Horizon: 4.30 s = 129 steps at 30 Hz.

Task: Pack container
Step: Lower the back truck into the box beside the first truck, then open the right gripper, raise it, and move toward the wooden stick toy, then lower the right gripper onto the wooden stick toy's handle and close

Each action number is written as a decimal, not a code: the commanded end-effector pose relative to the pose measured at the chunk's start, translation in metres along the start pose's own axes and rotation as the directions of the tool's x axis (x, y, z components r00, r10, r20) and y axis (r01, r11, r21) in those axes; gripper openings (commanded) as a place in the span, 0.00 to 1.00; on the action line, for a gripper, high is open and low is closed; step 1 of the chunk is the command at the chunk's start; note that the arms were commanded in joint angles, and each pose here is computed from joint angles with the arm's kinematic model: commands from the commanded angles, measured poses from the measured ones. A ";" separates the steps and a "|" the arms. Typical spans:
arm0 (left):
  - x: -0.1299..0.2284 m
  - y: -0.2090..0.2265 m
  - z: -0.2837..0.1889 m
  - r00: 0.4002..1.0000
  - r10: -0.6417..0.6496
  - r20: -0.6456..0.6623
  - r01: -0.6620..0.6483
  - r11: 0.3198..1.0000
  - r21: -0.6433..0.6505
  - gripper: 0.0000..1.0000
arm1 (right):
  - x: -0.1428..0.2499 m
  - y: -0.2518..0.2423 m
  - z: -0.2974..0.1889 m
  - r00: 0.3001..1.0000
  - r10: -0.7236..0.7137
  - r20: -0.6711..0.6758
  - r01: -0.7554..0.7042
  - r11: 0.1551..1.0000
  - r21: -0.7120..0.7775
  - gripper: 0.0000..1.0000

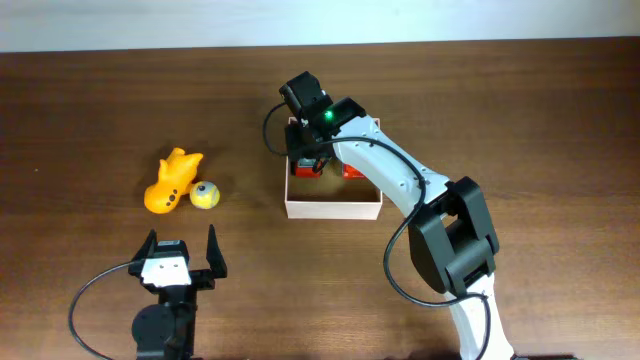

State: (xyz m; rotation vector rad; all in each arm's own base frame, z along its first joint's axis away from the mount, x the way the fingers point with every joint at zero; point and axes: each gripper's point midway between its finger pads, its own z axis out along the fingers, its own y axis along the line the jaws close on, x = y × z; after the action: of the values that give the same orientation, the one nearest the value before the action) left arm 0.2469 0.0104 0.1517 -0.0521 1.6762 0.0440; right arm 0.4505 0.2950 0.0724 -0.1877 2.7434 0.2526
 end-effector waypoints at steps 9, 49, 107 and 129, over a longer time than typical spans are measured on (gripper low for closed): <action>0.001 -0.003 0.000 1.000 -0.003 0.002 0.002 1.000 0.014 0.99 | -0.032 0.004 -0.068 0.995 -0.079 0.057 0.077 0.996 0.037 0.61; 0.001 -0.003 0.000 1.000 -0.003 0.002 0.002 1.000 0.014 0.99 | 0.043 -0.223 -0.167 0.912 0.051 -0.406 0.063 0.963 0.261 0.71; 0.001 -0.003 0.000 1.000 -0.003 0.002 0.002 1.000 0.014 0.99 | 0.124 -0.210 -0.047 0.777 -0.628 -0.037 0.619 0.773 -0.137 0.88; 0.001 -0.003 0.000 1.000 -0.003 0.002 0.002 1.000 0.014 0.99 | 0.148 -0.196 -0.018 0.785 -0.618 -0.050 0.581 0.761 -0.290 0.63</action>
State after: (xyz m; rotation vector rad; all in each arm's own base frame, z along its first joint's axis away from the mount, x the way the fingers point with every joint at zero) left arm 0.2469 0.0104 0.1517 -0.0521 1.6762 0.0440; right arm 0.3443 0.0809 0.0061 -1.1675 2.6075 0.3814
